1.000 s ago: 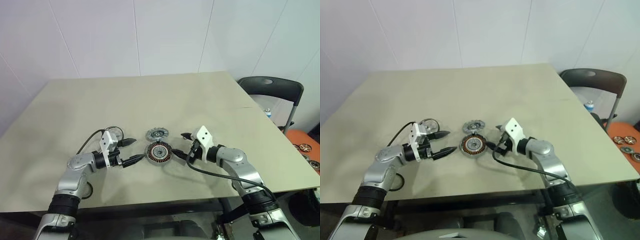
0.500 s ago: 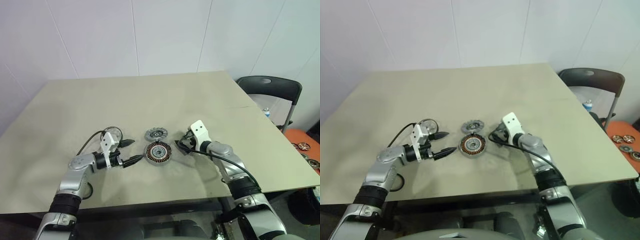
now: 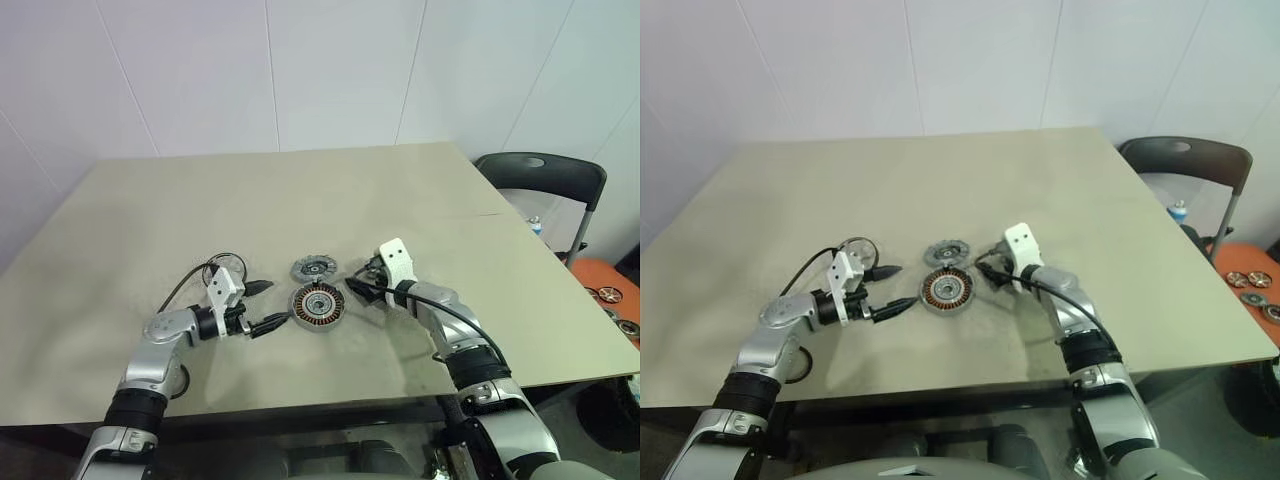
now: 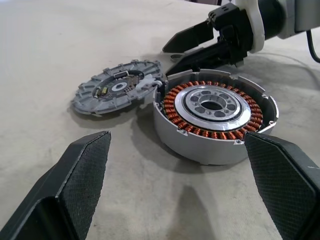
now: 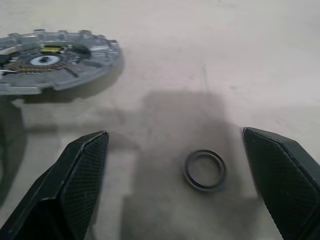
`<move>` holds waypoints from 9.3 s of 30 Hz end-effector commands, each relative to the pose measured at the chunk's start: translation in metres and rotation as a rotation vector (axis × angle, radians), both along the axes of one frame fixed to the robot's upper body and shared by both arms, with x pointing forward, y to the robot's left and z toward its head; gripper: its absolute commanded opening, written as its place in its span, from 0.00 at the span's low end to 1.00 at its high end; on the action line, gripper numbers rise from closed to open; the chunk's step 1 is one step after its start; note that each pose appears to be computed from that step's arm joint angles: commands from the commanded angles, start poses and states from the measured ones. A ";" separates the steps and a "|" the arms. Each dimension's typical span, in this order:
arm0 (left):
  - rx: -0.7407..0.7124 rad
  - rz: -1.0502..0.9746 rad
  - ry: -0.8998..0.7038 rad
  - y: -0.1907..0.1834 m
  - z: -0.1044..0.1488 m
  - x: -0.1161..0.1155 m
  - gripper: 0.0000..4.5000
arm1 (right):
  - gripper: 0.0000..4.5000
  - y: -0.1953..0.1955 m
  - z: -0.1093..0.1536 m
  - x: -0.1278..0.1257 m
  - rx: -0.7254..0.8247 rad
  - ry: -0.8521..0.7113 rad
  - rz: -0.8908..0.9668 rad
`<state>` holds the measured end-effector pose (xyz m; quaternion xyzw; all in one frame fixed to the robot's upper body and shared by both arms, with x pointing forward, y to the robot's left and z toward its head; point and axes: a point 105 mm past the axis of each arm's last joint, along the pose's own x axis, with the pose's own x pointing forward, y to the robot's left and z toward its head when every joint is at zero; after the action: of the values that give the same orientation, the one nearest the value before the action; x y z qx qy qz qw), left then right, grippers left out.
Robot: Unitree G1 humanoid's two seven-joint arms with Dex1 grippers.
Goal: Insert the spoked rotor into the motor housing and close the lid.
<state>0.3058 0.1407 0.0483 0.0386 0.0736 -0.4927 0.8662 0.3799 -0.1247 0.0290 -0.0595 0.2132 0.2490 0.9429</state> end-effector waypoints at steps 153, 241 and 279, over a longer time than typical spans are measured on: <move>0.119 0.015 -0.023 0.006 -0.011 0.004 1.00 | 0.01 0.067 0.015 -0.053 -0.100 0.025 0.531; -0.661 0.719 0.449 0.113 0.020 0.051 1.00 | 0.01 0.068 0.045 -0.017 -0.049 -0.206 0.402; -1.009 0.135 0.767 -0.028 0.058 0.038 0.11 | 0.00 0.036 0.055 -0.042 0.065 -0.105 0.491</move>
<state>0.3432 0.1192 0.0979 -0.5595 0.1393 -0.3711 0.7279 0.3363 -0.0940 0.0660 -0.0867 0.1663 0.4664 0.8645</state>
